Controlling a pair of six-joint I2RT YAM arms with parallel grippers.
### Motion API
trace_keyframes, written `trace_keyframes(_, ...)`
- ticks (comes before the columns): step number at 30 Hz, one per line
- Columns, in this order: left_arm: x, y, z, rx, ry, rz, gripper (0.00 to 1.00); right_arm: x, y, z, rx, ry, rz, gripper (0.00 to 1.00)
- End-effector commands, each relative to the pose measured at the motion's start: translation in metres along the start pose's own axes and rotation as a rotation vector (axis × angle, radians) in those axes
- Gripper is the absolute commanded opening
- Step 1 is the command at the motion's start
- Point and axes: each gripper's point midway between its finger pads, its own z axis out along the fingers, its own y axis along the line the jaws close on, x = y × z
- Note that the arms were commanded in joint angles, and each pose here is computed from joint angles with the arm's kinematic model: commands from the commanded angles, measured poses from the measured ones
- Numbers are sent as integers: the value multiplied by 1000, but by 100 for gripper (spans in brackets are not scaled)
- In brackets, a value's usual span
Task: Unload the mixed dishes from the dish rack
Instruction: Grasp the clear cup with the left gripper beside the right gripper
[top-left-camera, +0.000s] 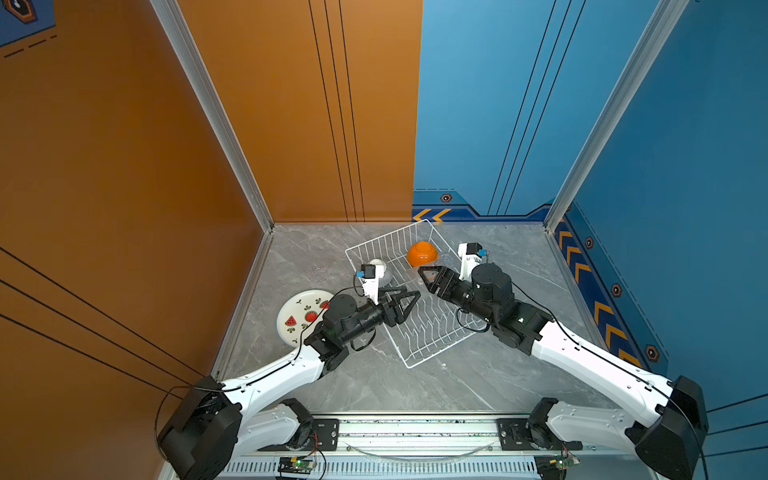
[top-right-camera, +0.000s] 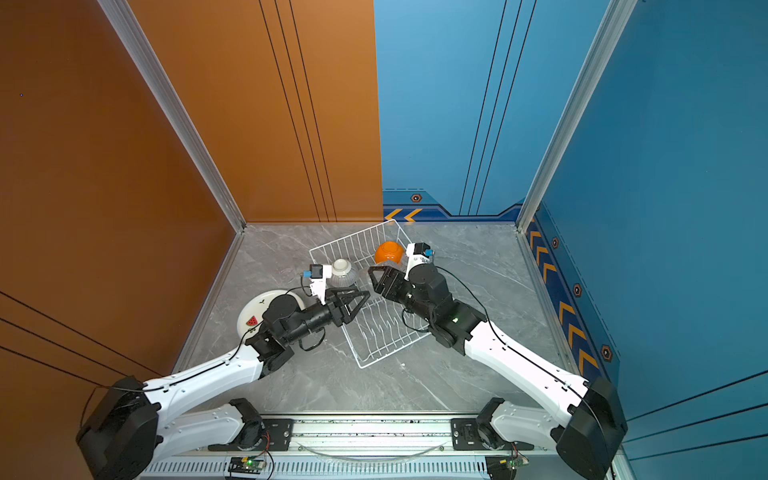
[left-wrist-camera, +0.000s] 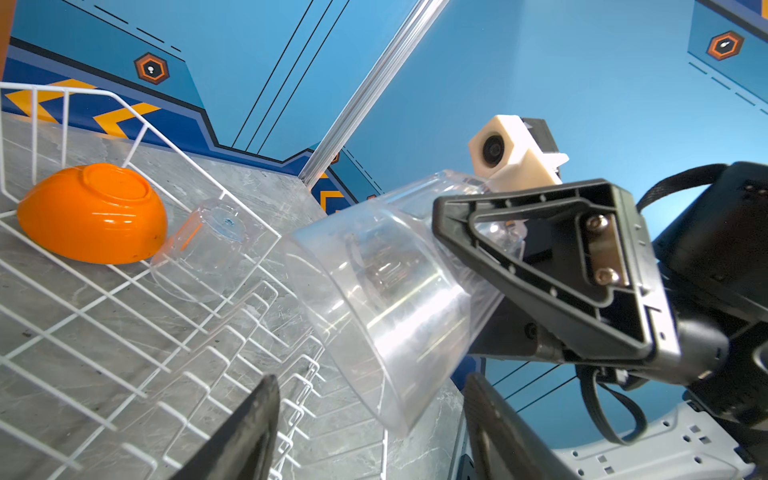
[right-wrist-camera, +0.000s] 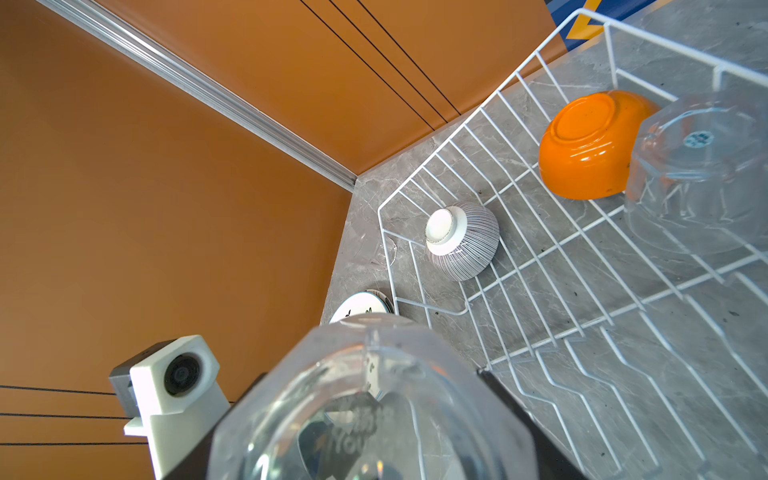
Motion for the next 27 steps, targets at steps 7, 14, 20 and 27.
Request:
trace_keyframes(7, -22, -30, 12, 132, -77, 37, 58, -8, 21, -2, -110, -21, 76, 56)
trace_keyframes(14, -26, -38, 22, 209, -100, 3, 45, -4, 25, 3, -165, 6, 125, 56)
trace_keyframes(20, -25, -37, 28, 217, -94, -17, 14, -1, 23, 5, -172, 19, 136, 56)
trace_keyframes(27, -23, -24, 28, 161, -96, -34, 0, -3, 20, 3, -174, 7, 143, 62)
